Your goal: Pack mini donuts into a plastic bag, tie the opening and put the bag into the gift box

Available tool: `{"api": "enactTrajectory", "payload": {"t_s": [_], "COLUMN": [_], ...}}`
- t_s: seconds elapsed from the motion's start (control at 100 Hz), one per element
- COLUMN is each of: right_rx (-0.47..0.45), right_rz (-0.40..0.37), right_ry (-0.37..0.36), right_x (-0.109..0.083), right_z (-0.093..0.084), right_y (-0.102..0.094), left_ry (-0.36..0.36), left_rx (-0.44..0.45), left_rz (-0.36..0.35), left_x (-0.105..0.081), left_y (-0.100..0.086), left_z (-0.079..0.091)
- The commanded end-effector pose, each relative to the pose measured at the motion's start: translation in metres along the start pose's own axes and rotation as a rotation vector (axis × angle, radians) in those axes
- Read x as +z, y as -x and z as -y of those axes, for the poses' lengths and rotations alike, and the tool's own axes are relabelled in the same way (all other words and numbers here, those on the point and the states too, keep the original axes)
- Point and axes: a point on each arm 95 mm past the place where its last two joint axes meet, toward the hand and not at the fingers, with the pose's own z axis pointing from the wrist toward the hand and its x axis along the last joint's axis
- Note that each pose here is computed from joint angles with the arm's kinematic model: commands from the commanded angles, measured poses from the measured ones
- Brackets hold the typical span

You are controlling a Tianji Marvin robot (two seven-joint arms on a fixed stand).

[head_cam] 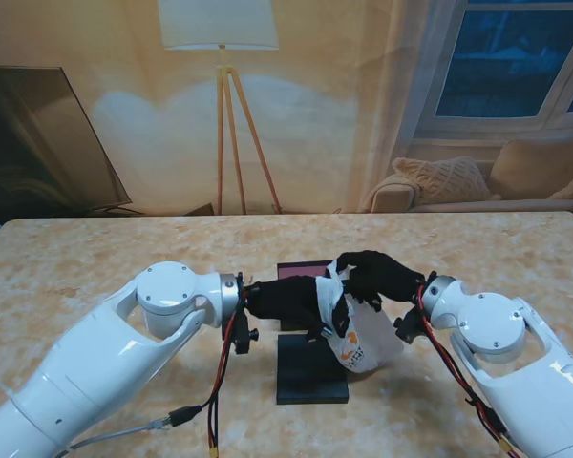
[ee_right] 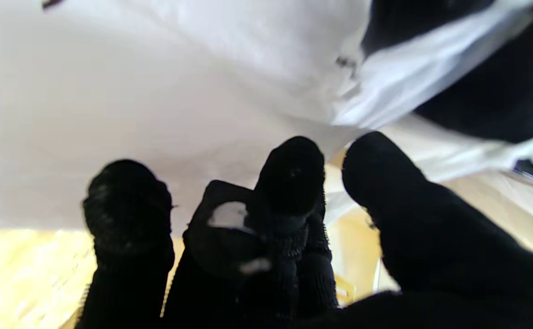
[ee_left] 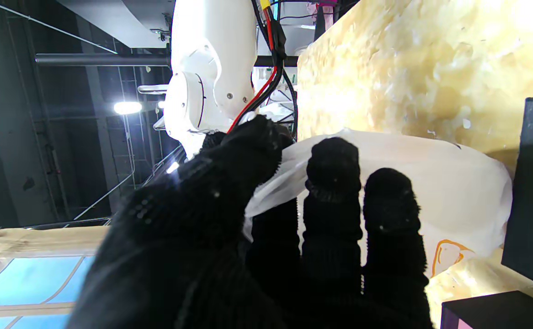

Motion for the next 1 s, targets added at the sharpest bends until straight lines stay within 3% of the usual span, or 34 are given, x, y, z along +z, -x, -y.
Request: {"api": "enactTrajectory", "payload": {"t_s": [0.0,0.31,0.45,0.53,0.63,0.69,0.99], "right_rx": [0.019,0.054,0.007,-0.002,0.06,0.084,0.123], "right_rz": [0.012,0.02,0.04,0.043,0.037,0.033,0.041], "right_ry": [0.006,0.022,0.061,-0.007,-0.155,-0.2,-0.218], "right_x": [0.0015,-0.0021,-0.0009,-0.001,-0.003,-0.0023,-0.0013], "right_z": [0.0112,0.0121,0.0121,0.0112,0.0112,0.0103,0.0089], "right_y": [0.0007,0.0019,0.0022,0.005,0.0074,0.0086,0.0079], "left_ry": [0.026,0.002,0.011,0.032,0.052,0.06,0.102], "left_rx": [0.006,0.012,0.008,0.001,-0.015,-0.037,-0.05], "left_rz": [-0.007,-0.007,-0.012,-0.016,-0.026,-0.039,-0.019], "left_x": [0.0003,-0.0026,-0.0039,-0.0042,-0.0026,-0.0007,0.0028], "left_y": [-0.0049,-0.0046,-0.0035,-0.0037,-0.0052,-0.0059,-0.0038], "left_z": [-0.0024,0.0005,0.0008,0.0005,0.0003,-0.0002,0.0001]}}
